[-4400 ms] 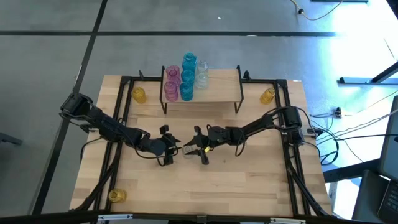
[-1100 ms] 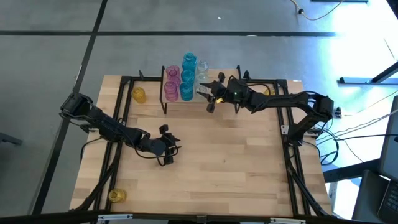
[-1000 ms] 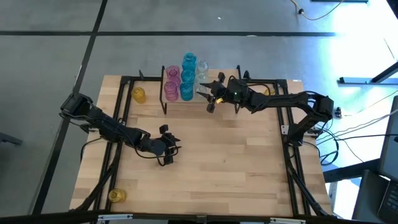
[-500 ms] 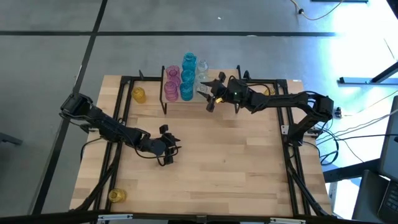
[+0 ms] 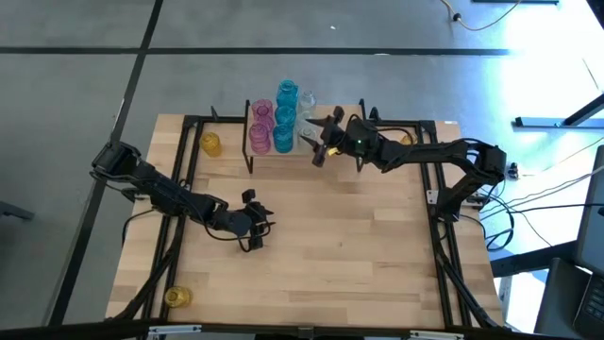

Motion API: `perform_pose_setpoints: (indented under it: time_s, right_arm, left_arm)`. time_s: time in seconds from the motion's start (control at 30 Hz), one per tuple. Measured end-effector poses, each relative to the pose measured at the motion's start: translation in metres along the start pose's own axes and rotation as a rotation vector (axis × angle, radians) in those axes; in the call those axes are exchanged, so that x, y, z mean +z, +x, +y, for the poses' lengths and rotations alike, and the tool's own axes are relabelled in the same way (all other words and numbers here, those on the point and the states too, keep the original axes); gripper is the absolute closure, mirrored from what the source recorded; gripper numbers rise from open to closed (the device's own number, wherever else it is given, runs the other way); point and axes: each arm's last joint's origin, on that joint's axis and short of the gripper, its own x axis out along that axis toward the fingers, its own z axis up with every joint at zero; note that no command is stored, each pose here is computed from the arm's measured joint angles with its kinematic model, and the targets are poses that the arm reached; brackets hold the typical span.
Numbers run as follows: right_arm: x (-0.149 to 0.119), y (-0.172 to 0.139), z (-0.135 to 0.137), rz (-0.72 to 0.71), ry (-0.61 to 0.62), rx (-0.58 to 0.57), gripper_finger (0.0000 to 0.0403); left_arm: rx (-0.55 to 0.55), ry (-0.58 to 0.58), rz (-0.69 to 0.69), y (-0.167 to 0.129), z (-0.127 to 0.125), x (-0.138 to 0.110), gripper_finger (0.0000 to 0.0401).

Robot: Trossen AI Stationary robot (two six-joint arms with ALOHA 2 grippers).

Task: Sort vases onto shelf
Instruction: Put the transparent flower vase on the shelf aligned with the other transparent flower vase, then put the top right yellow flower vase on the shelf

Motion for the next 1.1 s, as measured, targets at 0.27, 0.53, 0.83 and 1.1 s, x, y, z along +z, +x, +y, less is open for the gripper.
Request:
perform_pose_setpoints:
  time_s: [0.27,0.53,0.83,1.1]
  right_arm:
    - [0.027,-0.019,0.000,-0.058,-0.066,-0.025,0.0182]
    - [0.076,-0.088,0.005,-0.031,-0.111,0.016,0.0182]
    - [0.065,-0.180,-0.001,0.383,0.035,0.045,0.0182]
    - [0.041,-0.218,-0.017,0.651,0.105,-0.190,0.0182]
  left_arm:
    - [0.001,0.001,0.002,0.000,0.000,0.000,0.0264]
    - [0.000,0.001,0.002,0.000,0.000,0.000,0.0264]
    - [0.000,-0.003,-0.004,0.000,0.000,0.000,0.0264]
    - [0.014,-0.011,-0.024,0.000,0.000,0.002,0.0264]
